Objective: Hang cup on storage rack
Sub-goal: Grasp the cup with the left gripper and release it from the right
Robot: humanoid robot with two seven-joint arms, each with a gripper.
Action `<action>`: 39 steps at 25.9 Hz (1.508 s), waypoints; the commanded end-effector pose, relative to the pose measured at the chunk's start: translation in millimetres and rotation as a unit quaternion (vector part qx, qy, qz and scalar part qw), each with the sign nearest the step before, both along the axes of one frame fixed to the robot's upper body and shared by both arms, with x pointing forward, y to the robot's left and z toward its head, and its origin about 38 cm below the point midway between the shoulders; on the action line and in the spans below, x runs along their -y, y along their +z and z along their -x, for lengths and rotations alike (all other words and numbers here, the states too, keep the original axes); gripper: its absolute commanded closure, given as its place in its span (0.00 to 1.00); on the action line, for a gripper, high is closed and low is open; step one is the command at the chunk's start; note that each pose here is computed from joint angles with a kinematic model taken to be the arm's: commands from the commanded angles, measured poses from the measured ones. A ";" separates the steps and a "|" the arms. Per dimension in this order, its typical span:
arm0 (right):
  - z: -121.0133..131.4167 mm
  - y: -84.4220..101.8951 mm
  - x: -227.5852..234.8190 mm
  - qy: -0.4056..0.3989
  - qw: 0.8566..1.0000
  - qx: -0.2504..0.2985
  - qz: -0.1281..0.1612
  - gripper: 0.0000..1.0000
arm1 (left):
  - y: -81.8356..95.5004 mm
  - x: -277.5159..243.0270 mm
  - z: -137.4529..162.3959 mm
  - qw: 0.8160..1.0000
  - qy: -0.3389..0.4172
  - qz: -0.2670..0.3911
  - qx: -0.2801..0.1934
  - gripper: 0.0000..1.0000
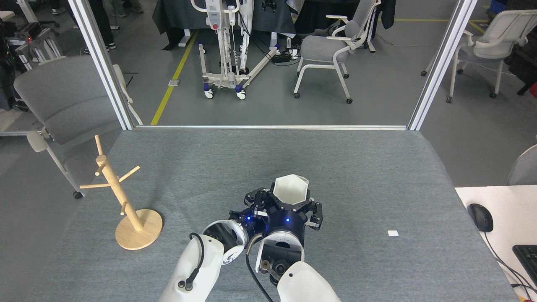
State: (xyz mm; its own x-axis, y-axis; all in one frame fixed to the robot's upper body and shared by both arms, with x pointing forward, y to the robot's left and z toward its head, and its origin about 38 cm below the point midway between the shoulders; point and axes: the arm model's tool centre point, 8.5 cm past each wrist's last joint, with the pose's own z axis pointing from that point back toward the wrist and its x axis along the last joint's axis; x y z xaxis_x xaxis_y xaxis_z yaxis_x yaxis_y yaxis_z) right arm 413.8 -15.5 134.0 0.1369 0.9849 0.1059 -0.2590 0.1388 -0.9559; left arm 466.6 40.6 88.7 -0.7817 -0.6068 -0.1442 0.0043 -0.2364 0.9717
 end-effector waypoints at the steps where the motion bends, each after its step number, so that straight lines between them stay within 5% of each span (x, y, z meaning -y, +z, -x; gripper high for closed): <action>1: 8.3 -2.3 -20.7 0.059 0.998 0.005 0.019 1.00 | -0.9 -1.0 0.2 1.000 0.000 -0.008 -0.007 1.00; 9: 9.2 -3.2 -21.3 0.060 0.998 0.004 0.019 0.93 | -3.3 -1.8 0.0 1.000 0.003 -0.012 -0.011 1.00; 12: 8.3 -2.9 -19.9 0.058 0.998 0.008 0.022 0.65 | -4.5 -3.1 -1.1 1.000 0.006 -0.018 -0.015 1.00; 15: 7.3 -2.6 -18.0 0.053 0.998 0.010 0.023 0.04 | -8.3 -5.0 -0.8 0.999 0.008 -0.024 -0.023 1.00; 16: 6.9 -1.8 -18.2 0.054 0.998 0.012 0.023 0.01 | -9.6 -7.0 -0.8 0.999 0.010 -0.026 -0.024 1.00; 20: 6.0 2.0 -17.7 0.052 0.998 0.037 0.024 0.01 | -8.6 -22.4 -6.3 0.999 0.028 -0.016 -0.028 1.00; 26: 6.1 22.2 -15.8 0.036 0.985 0.167 0.027 0.01 | -11.2 -31.5 -7.9 0.999 0.035 -0.020 -0.030 1.00; 30: 2.5 33.9 -7.9 0.020 0.977 0.209 0.023 0.01 | -26.2 -39.8 0.1 0.998 0.039 -0.025 -0.044 1.00; 33: -16.3 42.8 27.5 -0.026 0.972 0.234 0.008 0.01 | -37.5 -66.1 11.5 0.997 0.057 -0.030 -0.045 1.00; 39: -45.5 15.1 162.3 -0.009 0.972 0.234 -0.001 0.00 | -60.8 -120.9 69.7 0.993 0.103 -0.029 -0.041 1.00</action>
State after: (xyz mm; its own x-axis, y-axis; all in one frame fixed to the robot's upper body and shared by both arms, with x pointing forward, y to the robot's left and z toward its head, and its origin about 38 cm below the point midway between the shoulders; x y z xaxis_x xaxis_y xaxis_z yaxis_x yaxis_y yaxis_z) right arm 451.1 -106.7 161.8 0.0975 0.9810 0.1679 0.2033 0.1455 -0.9682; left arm 426.8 136.1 38.7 -0.6866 -0.7173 -0.1183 0.1253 -0.2771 0.9526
